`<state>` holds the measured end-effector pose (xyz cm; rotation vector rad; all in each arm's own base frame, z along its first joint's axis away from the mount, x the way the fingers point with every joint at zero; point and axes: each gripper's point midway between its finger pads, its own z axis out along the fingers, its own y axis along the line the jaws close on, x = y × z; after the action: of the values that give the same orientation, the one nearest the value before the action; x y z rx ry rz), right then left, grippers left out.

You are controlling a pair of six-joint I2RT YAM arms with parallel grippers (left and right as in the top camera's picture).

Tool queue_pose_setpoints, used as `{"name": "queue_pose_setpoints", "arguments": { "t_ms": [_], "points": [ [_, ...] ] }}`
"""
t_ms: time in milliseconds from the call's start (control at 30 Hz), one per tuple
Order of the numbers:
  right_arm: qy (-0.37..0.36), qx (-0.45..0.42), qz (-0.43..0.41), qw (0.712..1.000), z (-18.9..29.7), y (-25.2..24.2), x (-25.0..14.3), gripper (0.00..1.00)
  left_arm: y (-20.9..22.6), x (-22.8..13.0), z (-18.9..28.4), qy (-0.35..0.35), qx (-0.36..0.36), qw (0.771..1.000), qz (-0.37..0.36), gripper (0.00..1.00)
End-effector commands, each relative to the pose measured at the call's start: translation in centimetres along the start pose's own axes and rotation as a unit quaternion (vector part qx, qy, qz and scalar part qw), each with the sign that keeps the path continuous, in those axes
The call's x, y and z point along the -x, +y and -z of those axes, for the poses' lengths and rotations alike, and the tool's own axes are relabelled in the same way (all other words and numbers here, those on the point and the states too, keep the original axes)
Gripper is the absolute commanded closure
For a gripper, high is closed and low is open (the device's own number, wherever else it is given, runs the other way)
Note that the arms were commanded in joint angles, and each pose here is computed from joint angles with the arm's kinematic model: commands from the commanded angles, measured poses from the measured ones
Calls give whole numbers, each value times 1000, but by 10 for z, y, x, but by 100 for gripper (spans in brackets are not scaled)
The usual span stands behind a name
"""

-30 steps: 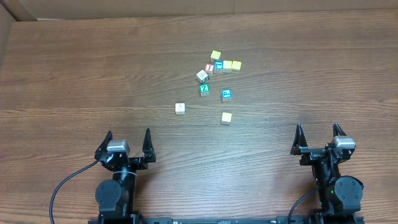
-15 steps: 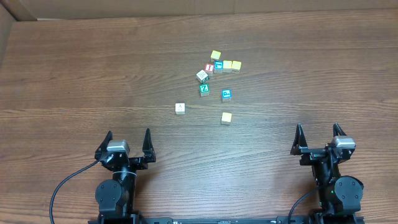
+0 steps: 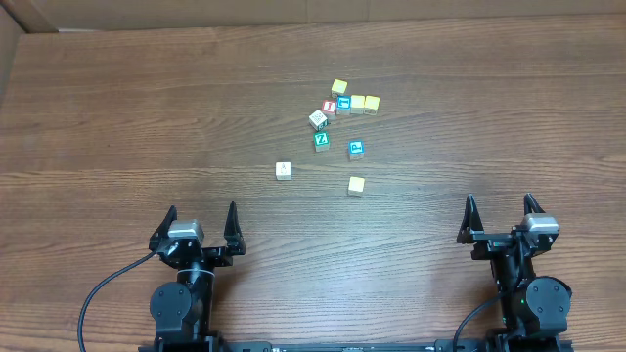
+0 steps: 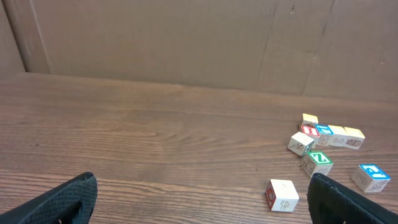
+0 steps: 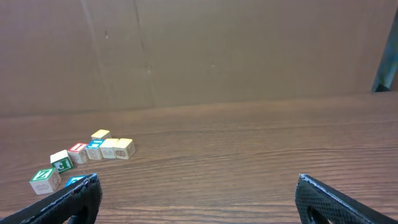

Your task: Flip 5 blocks

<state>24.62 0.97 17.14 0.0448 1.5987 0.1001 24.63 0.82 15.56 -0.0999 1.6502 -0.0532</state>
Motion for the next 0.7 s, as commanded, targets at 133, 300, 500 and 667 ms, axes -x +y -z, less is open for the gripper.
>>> {"name": "queue_pose_setpoints", "arguments": {
  "t_ms": [133,300,500,667],
  "points": [
    [-3,0,0,1000,0,0,-1,0,-4,0,0,-3,-12,1000,-8,0],
    [-3,0,0,1000,0,0,-1,0,-5,0,0,-3,-12,1000,-8,0],
    [-3,0,0,1000,0,0,-1,0,-4,0,0,-2,-11,1000,-8,0],
    [-3,0,0,1000,0,0,-1,0,-4,0,0,-2,-11,1000,-8,0]
  ]
}}
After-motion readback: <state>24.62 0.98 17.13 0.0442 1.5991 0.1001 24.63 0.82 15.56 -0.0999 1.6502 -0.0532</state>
